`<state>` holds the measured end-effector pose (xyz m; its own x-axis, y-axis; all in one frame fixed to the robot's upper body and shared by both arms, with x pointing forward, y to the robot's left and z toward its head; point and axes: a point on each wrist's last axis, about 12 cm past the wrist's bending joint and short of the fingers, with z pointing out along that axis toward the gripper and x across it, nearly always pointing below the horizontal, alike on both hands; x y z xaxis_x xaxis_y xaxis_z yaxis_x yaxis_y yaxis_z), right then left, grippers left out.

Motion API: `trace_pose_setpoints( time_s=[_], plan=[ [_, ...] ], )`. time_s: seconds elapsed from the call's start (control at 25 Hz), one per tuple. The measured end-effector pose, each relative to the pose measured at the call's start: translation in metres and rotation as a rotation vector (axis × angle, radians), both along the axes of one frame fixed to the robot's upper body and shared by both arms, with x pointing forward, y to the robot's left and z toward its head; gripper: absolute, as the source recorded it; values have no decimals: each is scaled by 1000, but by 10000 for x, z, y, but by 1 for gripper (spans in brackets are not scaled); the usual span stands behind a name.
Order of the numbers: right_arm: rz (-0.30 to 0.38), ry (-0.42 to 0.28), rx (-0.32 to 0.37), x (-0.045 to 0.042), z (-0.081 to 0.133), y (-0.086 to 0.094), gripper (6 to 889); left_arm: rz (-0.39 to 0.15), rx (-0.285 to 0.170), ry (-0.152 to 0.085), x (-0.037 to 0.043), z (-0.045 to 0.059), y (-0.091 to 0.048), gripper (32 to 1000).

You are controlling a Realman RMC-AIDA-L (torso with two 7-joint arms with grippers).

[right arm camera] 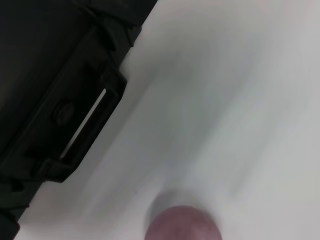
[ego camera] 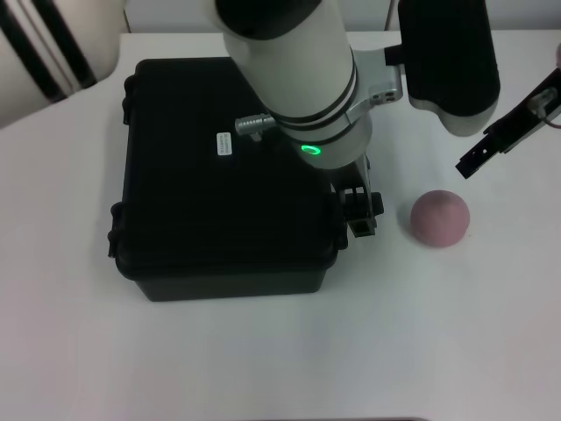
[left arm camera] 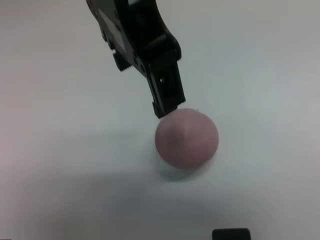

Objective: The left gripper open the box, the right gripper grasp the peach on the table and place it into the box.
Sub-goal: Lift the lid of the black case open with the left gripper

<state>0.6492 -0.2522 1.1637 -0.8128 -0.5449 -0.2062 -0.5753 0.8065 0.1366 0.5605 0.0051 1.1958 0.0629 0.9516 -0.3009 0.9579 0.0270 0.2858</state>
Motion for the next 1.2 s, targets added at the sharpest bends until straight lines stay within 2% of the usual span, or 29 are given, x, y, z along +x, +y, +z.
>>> trace_pose_setpoints(
  time_s=[0.08, 0.32, 0.4, 0.48, 0.64, 0.92, 1.2],
  plan=[
    [1, 4, 1, -4, -10, 5, 829, 2, -5, 10, 21, -36, -16, 780],
    [0, 0, 1, -4, -24, 2, 829, -26, -19, 7, 34, -106, -103, 780],
    [2, 3, 1, -8, -39, 3, 829, -32, -14, 7, 42, -139, -120, 780],
    [7, 5, 2, -14, -52, 10, 829, -36, 5, 9, 62, -222, -135, 780],
    [10, -2, 2, -8, -60, 20, 829, -38, 15, 9, 90, -276, -143, 779],
    [10, -12, 1, 1, -70, 19, 829, -42, 23, 20, 155, -329, -133, 779],
    [17, -17, 1, 3, -98, 18, 828, -47, -5, 42, 197, -357, -146, 779]
  ],
)
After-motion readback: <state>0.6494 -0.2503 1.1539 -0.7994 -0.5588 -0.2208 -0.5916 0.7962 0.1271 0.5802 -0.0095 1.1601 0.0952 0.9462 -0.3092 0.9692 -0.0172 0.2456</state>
